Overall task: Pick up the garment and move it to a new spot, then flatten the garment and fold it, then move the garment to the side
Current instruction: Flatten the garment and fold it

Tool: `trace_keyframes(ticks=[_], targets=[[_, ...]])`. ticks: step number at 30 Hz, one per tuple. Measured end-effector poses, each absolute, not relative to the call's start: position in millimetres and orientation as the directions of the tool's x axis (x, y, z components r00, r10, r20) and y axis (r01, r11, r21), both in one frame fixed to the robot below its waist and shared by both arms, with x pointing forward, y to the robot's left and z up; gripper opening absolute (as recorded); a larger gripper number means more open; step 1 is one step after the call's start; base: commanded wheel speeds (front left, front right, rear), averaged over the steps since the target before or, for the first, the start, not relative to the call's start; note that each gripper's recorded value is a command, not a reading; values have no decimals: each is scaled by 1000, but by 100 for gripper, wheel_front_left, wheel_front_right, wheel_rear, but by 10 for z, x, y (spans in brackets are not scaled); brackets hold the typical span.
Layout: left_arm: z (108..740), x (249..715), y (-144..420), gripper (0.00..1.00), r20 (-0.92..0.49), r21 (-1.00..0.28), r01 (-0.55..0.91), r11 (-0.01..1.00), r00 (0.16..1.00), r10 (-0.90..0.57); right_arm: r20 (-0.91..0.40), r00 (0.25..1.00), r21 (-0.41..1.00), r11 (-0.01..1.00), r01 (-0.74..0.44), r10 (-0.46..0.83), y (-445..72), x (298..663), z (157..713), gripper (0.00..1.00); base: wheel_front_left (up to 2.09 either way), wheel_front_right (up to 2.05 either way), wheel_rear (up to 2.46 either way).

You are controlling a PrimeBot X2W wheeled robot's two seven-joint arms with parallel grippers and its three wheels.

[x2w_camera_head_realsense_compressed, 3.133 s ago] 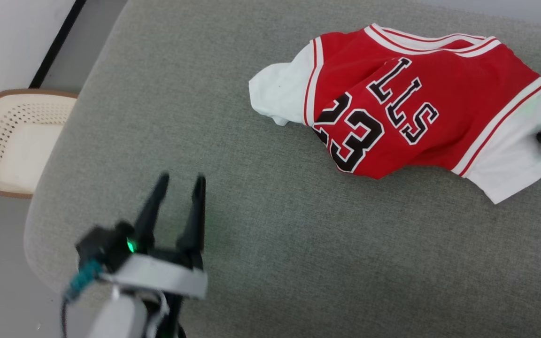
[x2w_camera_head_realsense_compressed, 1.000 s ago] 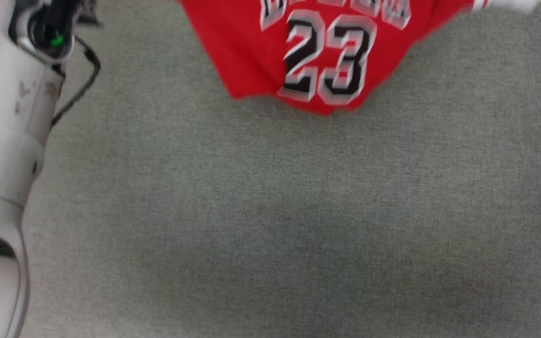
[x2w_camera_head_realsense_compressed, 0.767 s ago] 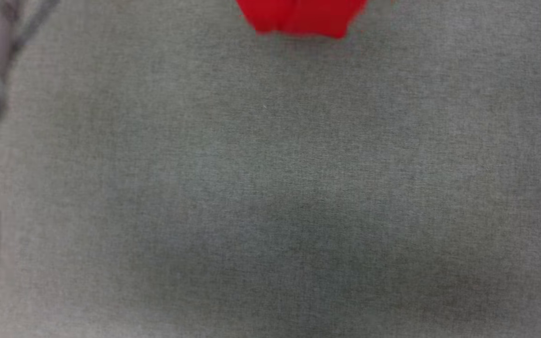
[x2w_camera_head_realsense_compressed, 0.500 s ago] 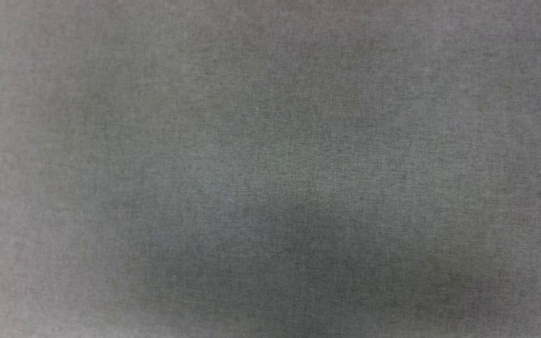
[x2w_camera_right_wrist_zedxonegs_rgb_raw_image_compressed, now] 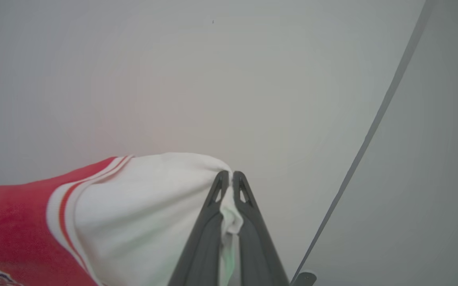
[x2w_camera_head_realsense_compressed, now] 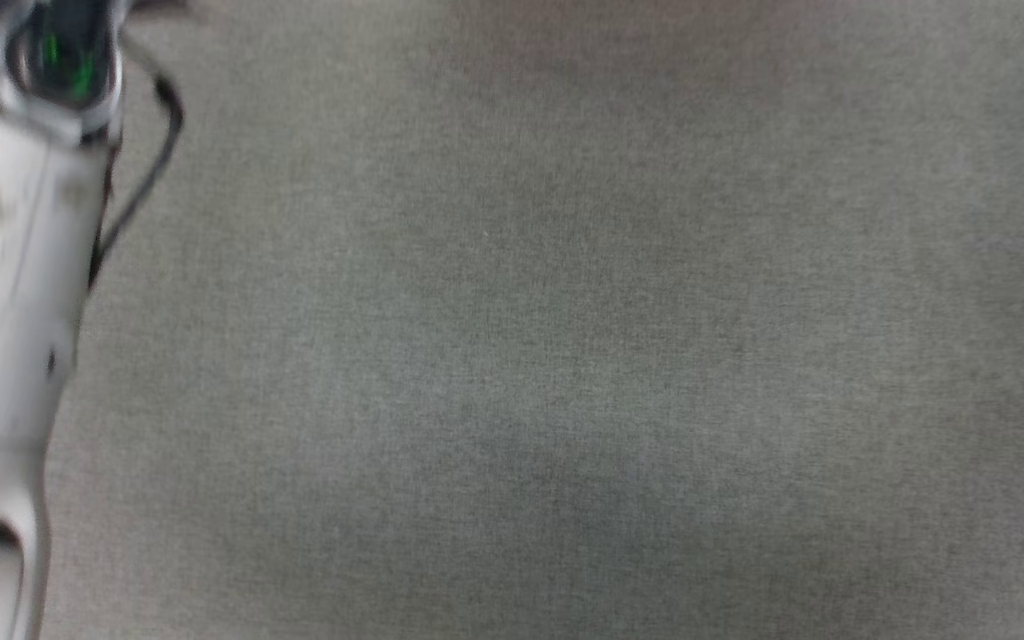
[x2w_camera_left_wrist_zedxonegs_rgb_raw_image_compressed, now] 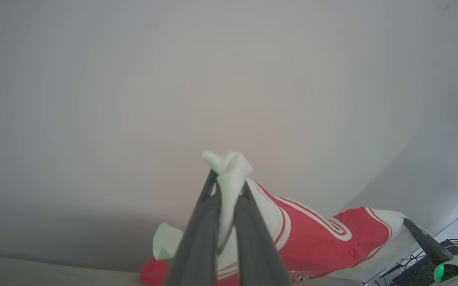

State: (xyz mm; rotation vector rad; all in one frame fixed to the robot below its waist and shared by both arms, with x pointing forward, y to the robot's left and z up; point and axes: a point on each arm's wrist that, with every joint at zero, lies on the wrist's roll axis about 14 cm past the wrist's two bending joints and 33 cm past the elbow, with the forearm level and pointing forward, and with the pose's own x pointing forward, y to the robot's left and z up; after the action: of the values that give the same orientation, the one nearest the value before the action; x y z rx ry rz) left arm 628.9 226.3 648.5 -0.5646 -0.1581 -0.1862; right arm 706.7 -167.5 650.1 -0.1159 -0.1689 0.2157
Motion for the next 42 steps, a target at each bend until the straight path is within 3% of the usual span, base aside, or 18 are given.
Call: trace_keyframes(ticks=[14,27,32,34,42], targets=[[5650,5019,2287,0,82,-690,193,697,978,-189,-49,958,-85,954,-286,283,-2082,5959,5442,0,0,0,0],[5065,4054,2205,0,-53,-771,89,630,977,-204,-198,929,-26,945,-325,314,-2383,4742,5093,0,0,0,0],[4870,3823,2263,0,-114,-778,26,627,977,-181,-331,885,-11,937,-350,327,-2314,4250,4941,0,0,0,0],[4697,3647,2298,0,-170,-771,-26,636,971,-166,-454,822,26,927,-374,345,-2148,3840,4781,0,0,0,0],[4470,3390,2484,0,-252,-748,-131,650,963,-96,-600,717,97,922,-376,355,-1955,3347,4708,0,0,0,0]])
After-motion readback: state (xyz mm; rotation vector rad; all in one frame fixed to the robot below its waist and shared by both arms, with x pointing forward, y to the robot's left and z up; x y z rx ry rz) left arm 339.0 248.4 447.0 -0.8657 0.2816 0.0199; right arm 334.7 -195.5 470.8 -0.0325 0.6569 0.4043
